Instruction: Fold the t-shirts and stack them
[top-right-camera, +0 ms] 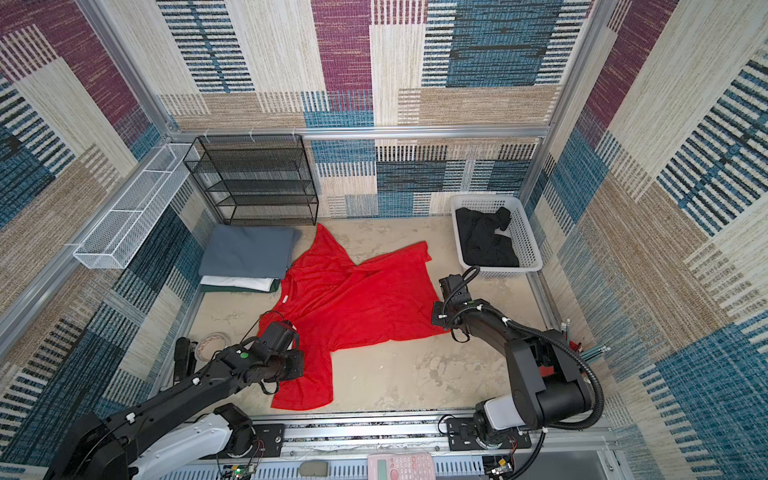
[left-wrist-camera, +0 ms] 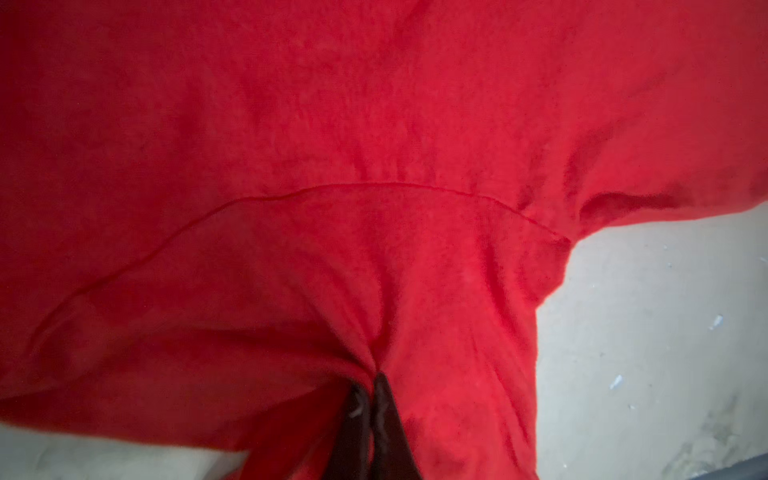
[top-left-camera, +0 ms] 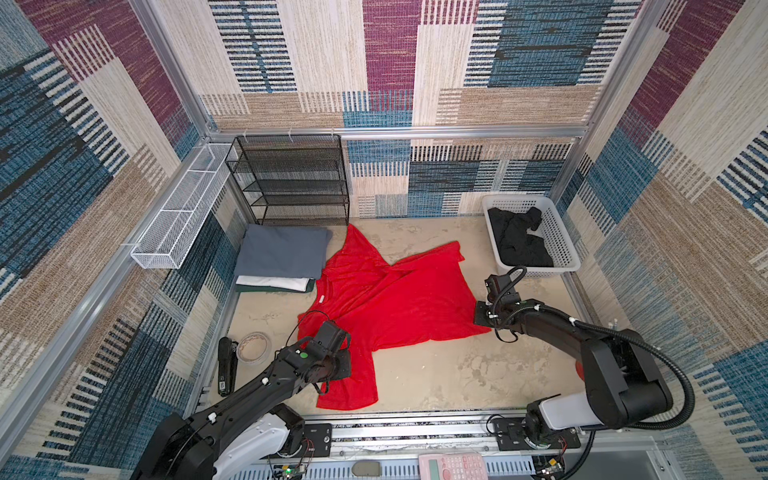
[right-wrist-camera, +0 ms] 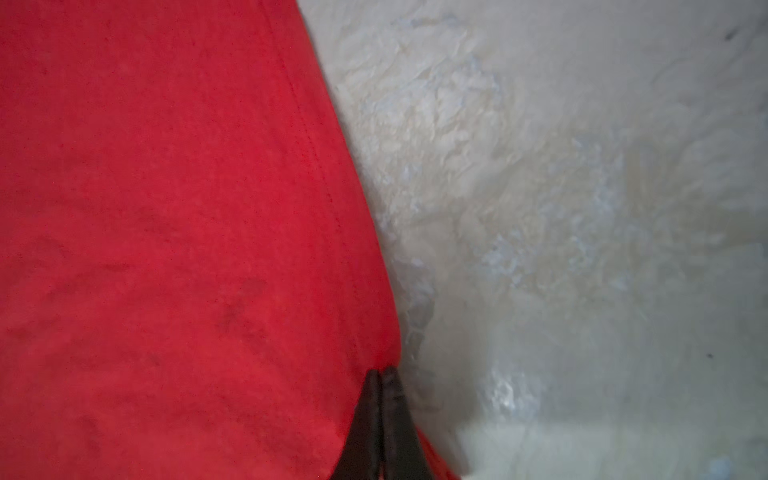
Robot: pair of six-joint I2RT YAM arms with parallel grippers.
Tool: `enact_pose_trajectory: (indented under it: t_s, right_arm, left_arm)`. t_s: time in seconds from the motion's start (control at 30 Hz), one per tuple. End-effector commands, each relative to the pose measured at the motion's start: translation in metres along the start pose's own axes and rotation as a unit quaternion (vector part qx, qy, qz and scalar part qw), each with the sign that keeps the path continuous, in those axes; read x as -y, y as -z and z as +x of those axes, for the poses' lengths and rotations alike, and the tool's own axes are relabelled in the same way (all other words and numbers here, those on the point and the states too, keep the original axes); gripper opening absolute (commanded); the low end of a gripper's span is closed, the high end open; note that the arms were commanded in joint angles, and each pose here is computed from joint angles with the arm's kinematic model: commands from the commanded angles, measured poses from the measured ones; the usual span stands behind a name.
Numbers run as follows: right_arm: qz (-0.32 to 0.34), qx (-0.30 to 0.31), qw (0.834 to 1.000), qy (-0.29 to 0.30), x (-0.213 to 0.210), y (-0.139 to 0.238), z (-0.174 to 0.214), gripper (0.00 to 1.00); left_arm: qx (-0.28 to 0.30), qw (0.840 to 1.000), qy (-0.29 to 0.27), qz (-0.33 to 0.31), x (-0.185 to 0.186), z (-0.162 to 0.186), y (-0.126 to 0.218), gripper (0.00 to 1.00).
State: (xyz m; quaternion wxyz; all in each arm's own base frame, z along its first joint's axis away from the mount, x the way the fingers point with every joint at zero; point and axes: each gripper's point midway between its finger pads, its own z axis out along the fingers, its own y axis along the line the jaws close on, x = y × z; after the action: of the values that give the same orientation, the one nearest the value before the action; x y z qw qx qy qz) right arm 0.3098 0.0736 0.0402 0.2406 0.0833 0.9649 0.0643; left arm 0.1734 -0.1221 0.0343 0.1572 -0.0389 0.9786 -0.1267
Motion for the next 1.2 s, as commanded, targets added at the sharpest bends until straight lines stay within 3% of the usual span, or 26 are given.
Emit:
enact_pose_trajectory:
  t_s: [0.0,0.2,0.27,0.3,0.33,0.37,0.47,0.5,0.7,0.97,1.17]
  right_arm:
    - [0.013,-0.002,1.000,-0.023,0.009,0.011,0.009,0.00]
    - [-0.007,-0.014,0.999,-0.051,0.005,0.018,0.025,0.00]
    - [-0.002,-0.022,0.998,-0.058,0.006,0.017,0.030,0.00]
    - [-0.006,-0.025,0.998,-0.058,0.005,0.017,0.031,0.10]
    - [-0.007,-0.026,0.998,-0.060,0.005,0.017,0.031,0.42]
    - [-0.006,-0.023,0.998,-0.060,0.004,0.019,0.029,0.61]
    - [-0.010,-0.001,0.999,-0.052,-0.001,0.026,0.010,0.77]
    - [-0.015,0.010,0.999,-0.048,-0.005,0.029,0.001,0.84]
    - [-0.074,0.049,0.996,-0.019,-0.045,0.022,-0.063,0.87]
    - [-0.061,0.054,0.997,-0.016,-0.053,-0.062,-0.157,0.78]
    - [-0.041,0.058,0.997,-0.041,-0.036,-0.103,-0.190,0.72]
  left_arm:
    - [-0.013,1.000,0.015,-0.002,-0.001,0.010,0.006,0.00]
    - [-0.009,1.000,0.011,0.020,0.011,0.020,0.011,0.00]
    - [-0.011,1.000,0.002,0.020,0.016,0.018,0.016,0.26]
    - [-0.011,1.000,-0.003,0.016,0.017,0.015,0.020,0.40]
    - [-0.007,1.000,-0.009,0.015,0.020,0.010,0.025,0.62]
    - [-0.001,1.000,-0.015,0.011,0.022,0.004,0.031,0.76]
    - [0.023,0.999,-0.028,0.019,0.035,-0.014,0.047,0.99]
    - [0.030,0.999,-0.030,0.019,0.038,-0.020,0.051,0.98]
    - [0.071,0.996,-0.045,0.019,0.066,-0.072,0.067,0.98]
    - [0.133,0.990,-0.044,0.029,0.089,-0.170,0.069,0.98]
    - [0.142,0.988,-0.058,0.025,0.098,-0.213,0.069,0.98]
